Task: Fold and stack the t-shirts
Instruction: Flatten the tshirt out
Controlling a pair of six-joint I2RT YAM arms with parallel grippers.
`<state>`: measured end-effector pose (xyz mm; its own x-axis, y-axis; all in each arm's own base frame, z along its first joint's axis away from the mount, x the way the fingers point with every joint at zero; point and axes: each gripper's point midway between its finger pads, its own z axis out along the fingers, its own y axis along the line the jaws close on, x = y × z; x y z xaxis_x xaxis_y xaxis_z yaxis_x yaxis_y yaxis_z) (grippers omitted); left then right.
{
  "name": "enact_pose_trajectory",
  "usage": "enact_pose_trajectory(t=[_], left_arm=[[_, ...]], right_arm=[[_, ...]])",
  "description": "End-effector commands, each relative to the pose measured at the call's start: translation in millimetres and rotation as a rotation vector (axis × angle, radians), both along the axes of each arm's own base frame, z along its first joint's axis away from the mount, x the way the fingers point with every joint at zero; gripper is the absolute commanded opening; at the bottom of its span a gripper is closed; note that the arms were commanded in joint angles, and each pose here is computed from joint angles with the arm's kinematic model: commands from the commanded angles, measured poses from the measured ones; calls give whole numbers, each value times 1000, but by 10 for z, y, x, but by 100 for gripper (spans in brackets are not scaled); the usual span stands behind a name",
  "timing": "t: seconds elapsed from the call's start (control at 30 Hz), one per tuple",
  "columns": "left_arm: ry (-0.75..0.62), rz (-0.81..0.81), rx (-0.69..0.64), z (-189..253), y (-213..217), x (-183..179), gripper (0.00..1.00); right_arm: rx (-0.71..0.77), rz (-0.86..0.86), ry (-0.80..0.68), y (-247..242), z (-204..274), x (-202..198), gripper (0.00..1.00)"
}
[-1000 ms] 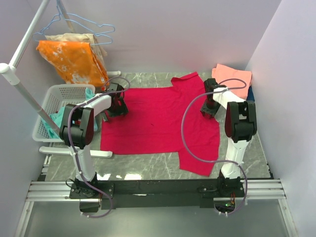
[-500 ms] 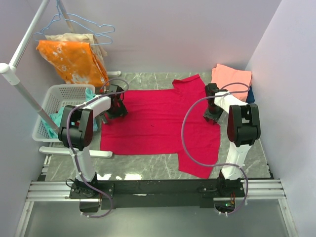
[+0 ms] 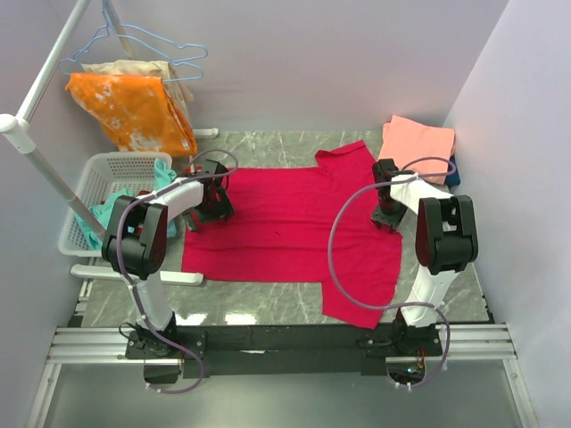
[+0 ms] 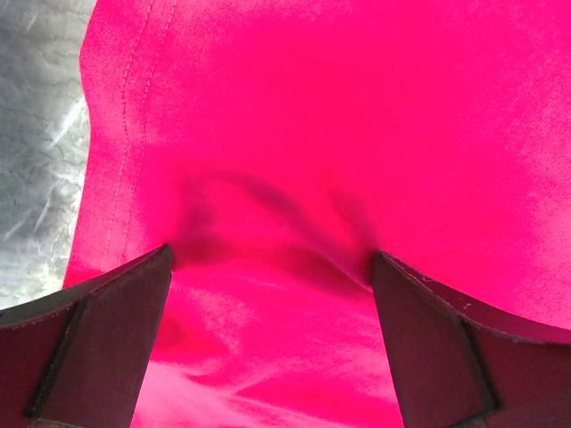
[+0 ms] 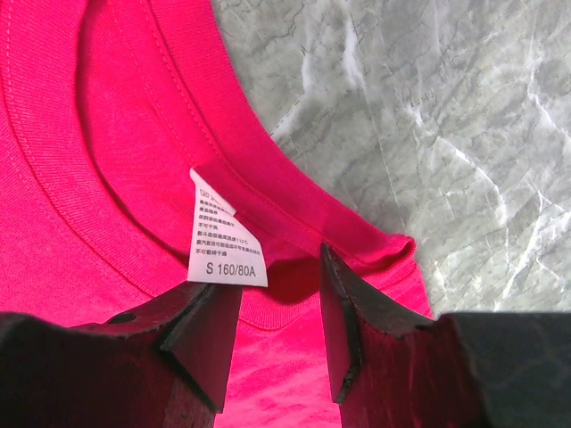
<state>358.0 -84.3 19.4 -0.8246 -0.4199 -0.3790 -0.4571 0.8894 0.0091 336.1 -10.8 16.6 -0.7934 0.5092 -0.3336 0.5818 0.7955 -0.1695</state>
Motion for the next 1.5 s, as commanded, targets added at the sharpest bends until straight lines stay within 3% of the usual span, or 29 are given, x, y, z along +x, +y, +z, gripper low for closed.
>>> enact_pose_trajectory(t=[0.0, 0.33, 0.43, 0.47, 0.53, 0.6, 0.73, 0.87, 1.47], left_arm=[[59, -19, 51, 50, 56, -69, 99], [-142, -49, 10, 788, -128, 528, 99], [-156, -49, 1, 721, -192, 705, 100], [-168, -40, -12, 751, -229, 800, 99], [-91, -33, 3, 485, -244, 820, 99], [-72, -35, 3, 342, -281, 929, 99], [-73, -4, 24, 213, -243, 1097, 100], [-66, 36, 16, 56, -163, 1221, 99], [-86, 23, 66, -93, 29, 1588, 99]], right_arm=[[-27, -34, 16, -93, 49, -82, 46], [49, -23, -286, 71, 1165, 752, 48], [53, 19, -312, 101, 1172, 1106, 50], [53, 29, -242, 109, 921, 1177, 50], [51, 45, -257, 125, 1022, 1470, 50], [56, 49, -179, 141, 715, 1567, 50], [147, 90, -242, 321, 613, 1919, 50], [214, 119, -239, 452, 430, 2009, 51], [191, 13, -137, 265, 45, 1945, 52]])
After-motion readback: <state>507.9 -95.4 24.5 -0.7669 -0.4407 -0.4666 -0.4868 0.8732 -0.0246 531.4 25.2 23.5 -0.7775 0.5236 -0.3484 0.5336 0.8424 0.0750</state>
